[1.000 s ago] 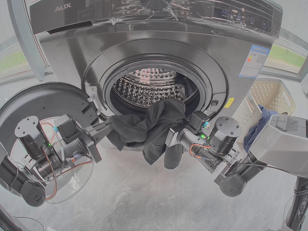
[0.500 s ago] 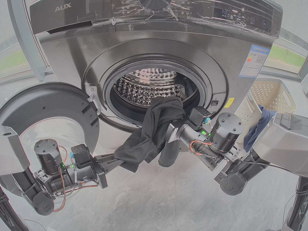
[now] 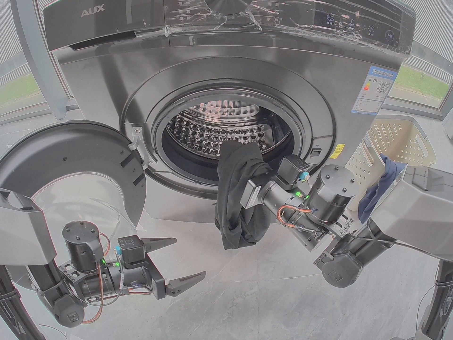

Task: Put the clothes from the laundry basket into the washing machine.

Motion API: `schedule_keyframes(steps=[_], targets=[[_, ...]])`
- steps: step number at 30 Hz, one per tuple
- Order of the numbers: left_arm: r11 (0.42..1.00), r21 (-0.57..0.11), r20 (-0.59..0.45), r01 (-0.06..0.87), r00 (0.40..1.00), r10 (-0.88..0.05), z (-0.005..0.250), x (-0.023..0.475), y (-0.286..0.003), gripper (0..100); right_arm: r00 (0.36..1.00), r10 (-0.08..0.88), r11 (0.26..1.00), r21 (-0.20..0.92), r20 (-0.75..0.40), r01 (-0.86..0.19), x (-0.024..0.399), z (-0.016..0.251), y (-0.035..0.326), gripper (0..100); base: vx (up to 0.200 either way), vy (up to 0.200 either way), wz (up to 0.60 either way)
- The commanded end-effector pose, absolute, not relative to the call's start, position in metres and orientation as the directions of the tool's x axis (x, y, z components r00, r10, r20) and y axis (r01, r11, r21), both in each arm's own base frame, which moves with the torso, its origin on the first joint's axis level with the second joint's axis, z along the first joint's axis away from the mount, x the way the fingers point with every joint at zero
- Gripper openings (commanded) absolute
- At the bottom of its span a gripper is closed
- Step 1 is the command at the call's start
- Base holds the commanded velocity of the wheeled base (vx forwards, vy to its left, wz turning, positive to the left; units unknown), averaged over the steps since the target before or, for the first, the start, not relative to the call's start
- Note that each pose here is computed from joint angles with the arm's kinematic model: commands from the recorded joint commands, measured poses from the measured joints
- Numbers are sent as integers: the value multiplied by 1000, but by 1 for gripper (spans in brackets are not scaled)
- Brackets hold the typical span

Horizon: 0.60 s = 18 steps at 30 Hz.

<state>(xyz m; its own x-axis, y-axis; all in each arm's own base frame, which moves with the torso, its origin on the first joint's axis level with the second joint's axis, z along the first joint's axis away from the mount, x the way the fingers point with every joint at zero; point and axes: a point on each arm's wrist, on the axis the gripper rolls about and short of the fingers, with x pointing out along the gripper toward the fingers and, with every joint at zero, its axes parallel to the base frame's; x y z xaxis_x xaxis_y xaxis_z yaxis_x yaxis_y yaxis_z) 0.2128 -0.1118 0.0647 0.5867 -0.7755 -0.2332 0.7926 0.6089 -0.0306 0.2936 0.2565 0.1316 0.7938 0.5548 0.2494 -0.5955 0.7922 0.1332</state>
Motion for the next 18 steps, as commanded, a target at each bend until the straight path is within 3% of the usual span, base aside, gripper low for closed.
schedule_keyframes(steps=[1, 13, 18], targets=[[586, -16, -182, 810, 574, -798, 71, 224, -128, 100, 785, 571, 779, 142, 241, -610, 287, 129, 262, 0, 0, 0, 0], [598, -19, -52, 801, 597, -801, 72, 283, -166, 100, 780, 575, 773, 148, 248, -617, 281, 132, 269, 0, 0, 0, 0], [585, -19, -42, 811, 584, -811, 66, 292, -180, 100, 777, 580, 769, 148, 245, -621, 279, 130, 272, 0, 0, 0, 0]])
